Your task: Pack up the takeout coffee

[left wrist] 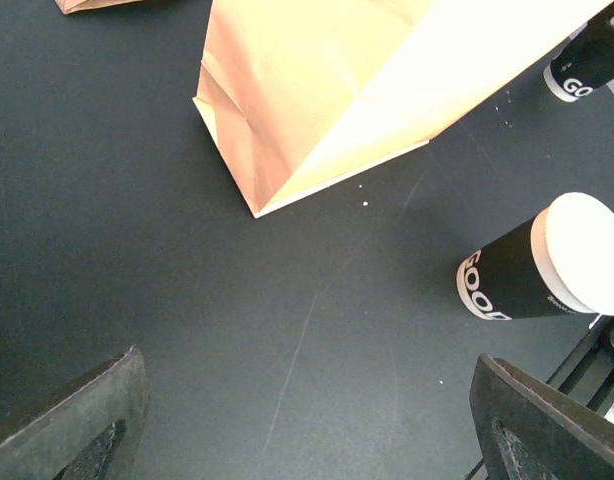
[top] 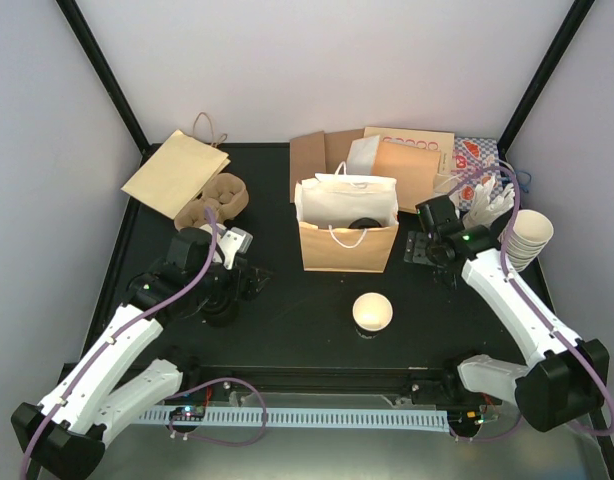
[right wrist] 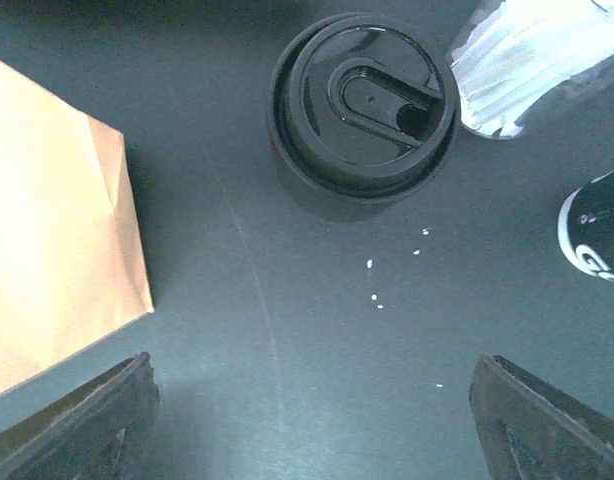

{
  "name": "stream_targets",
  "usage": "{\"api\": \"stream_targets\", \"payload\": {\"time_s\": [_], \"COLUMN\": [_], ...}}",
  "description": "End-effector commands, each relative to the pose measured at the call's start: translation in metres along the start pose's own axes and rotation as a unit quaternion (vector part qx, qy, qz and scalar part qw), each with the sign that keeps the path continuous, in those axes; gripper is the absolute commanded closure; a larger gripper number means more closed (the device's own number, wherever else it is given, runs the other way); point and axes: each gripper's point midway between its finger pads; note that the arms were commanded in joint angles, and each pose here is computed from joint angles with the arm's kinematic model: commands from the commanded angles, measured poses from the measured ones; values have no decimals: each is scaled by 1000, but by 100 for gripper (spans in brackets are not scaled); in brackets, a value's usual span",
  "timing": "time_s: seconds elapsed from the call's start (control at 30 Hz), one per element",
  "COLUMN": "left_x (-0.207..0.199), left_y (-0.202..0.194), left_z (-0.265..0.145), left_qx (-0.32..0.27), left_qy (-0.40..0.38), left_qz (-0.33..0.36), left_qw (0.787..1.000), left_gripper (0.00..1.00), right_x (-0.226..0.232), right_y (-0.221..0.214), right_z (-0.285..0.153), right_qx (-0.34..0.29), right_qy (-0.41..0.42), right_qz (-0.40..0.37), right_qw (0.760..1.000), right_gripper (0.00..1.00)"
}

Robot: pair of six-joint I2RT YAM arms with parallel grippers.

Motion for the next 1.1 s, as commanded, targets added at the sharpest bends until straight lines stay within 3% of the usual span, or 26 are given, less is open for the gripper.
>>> {"api": "stream_targets", "payload": {"time_s": [0.0, 0.07, 0.37, 0.53, 1.07], "left_x": [-2, -2, -2, -2, -2], "left_y": [10, 9, 10, 10, 10], "left_z": [-4, -4, -4, -5, -6], "left_qx": [-19, -18, -19, -21, -23], "left_qy": [3, 3, 3, 4, 6], "left_qz": [3, 4, 4, 5, 6], "left_qw": [1000, 1000, 1000, 1000, 1000], "left_gripper": [9, 9, 8, 1, 1], "right_x": [8, 7, 11, 13, 19], "right_y": [21, 24, 30, 34, 38], "right_z": [-6, -6, 1, 8, 28], "right_qx": [-28, -31, -28, -23, -3], "right_qy": [14, 10, 6, 5, 0], "right_qz": [12, 13, 14, 21, 32], "right_qw": [999, 999, 999, 999, 999], "right_gripper": [5, 0, 0, 0, 0]}}
Point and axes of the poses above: each gripper's point midway between its finger pads, its own z axis out along the fingers, its own x axis along the line the jaws close on, y = z × x, and after that the axes turned 9 degrees about z, right-handed
